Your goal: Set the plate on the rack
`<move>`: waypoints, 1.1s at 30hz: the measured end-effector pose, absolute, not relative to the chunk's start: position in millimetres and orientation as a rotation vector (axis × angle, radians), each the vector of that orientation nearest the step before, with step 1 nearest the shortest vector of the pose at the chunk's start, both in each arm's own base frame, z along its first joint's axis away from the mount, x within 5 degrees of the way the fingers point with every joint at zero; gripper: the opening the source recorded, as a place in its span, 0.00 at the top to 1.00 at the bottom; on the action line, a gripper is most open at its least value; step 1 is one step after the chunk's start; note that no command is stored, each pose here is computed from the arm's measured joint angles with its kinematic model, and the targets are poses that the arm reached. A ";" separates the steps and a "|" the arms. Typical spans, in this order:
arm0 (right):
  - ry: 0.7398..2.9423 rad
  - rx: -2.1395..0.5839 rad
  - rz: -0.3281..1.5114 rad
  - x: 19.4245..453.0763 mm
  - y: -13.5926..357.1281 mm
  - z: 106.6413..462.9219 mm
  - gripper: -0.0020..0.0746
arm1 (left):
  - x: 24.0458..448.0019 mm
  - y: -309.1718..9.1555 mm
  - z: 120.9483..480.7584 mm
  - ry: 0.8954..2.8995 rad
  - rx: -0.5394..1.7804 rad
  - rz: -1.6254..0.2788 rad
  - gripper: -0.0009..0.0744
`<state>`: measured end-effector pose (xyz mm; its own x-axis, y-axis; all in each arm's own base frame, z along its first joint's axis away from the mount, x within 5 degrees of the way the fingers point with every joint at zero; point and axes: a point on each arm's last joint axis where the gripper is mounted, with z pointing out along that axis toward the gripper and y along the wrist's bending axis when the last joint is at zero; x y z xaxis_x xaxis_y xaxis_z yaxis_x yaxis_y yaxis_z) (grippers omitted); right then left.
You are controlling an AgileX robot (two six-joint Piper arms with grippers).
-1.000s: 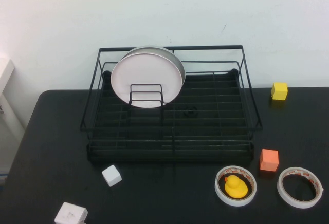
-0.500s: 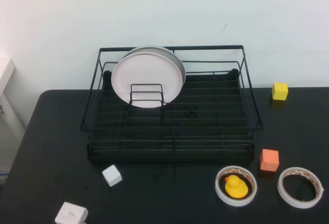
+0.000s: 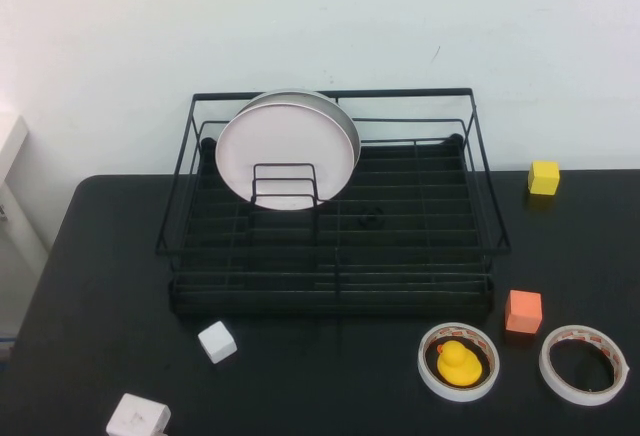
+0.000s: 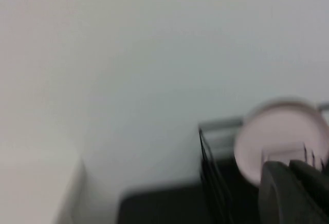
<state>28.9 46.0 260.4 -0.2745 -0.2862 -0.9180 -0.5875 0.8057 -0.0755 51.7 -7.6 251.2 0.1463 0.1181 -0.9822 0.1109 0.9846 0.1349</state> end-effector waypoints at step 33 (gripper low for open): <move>1.874 -0.664 0.340 28.7 46.2 260.2 0.98 | 52.5 -8.2 176.2 1.848 -0.091 -0.274 0.99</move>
